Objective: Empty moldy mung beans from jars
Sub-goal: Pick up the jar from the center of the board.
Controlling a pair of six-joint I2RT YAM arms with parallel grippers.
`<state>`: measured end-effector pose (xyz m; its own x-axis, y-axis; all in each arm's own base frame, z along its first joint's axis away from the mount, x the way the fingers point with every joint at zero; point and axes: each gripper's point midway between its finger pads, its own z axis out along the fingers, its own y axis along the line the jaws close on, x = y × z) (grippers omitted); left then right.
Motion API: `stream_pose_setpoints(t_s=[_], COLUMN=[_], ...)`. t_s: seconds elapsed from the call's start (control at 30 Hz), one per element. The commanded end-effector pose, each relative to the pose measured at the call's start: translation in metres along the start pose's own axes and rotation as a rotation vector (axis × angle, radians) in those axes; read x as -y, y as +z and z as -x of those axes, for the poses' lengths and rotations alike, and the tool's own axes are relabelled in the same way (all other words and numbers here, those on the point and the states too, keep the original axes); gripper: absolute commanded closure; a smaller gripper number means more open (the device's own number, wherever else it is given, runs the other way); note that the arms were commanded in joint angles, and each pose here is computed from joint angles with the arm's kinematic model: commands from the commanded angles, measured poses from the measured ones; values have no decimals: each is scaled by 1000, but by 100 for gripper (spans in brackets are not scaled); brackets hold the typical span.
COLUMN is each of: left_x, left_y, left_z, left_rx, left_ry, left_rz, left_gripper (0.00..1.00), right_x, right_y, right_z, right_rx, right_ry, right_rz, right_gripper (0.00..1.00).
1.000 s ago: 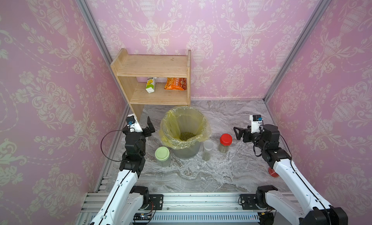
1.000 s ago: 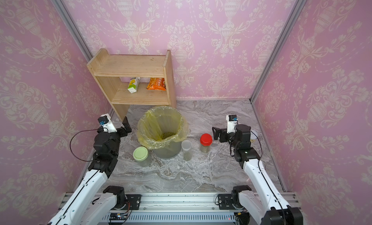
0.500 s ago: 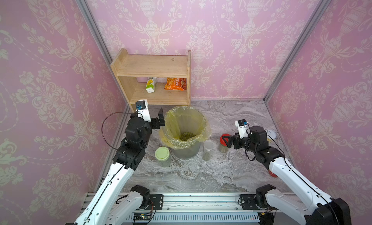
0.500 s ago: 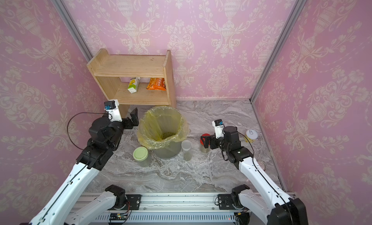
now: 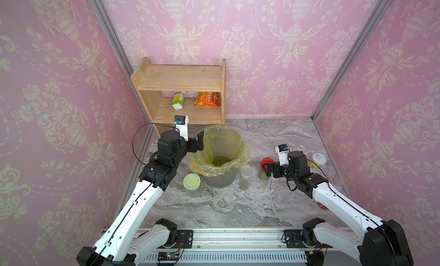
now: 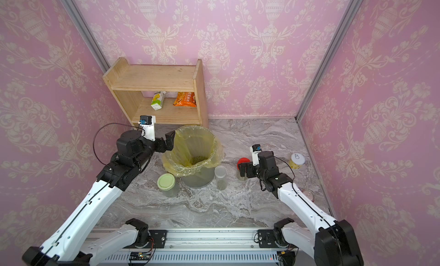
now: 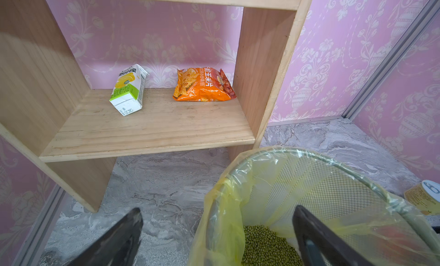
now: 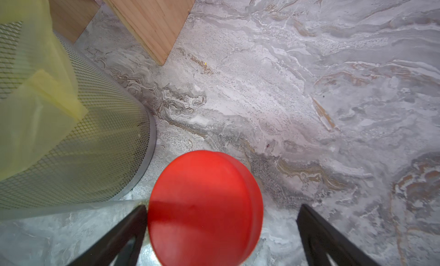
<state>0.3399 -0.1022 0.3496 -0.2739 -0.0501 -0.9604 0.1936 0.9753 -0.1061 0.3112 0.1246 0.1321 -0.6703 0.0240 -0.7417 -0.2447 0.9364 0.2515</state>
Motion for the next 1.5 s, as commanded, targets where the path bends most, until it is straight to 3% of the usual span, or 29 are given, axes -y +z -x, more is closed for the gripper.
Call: stream_pose_setpoints(t_s=[0.0, 0.33, 0.5, 0.67, 0.8, 0.93, 1.07, 1.17, 1.47], left_x=[8, 9, 12, 13, 12, 14, 6, 14, 25], left_y=[-5, 0, 4, 9, 13, 20, 31, 30, 29], left_z=[16, 22, 20, 15, 13, 12, 15, 24, 23], left_rx=[45, 53, 54, 43, 34, 23, 69, 138, 118], left_ry=[-23, -33, -43, -55, -56, -83, -262, -311, -240], left_rz=[-34, -35, -59, -76, -78, -107, -133, -276, -340], left_gripper=[1, 1, 1, 1, 1, 1, 1, 1, 1], right_x=[-4, -4, -2, 1, 0, 0, -1, -5, -18], right_y=[13, 36, 39, 43, 42, 36, 24, 13, -32], right_z=[-9, -15, -15, -18, -17, -12, -2, 10, 51], right_rx=[-16, -18, -26, -33, -26, -16, 4, 31, 70], right_ry=[30, 49, 52, 57, 67, 76, 100, 117, 143], right_rz=[20, -14, -30, -46, -42, -48, -61, -47, -41], right_gripper=[0, 1, 12, 29, 34, 37, 40, 38, 40])
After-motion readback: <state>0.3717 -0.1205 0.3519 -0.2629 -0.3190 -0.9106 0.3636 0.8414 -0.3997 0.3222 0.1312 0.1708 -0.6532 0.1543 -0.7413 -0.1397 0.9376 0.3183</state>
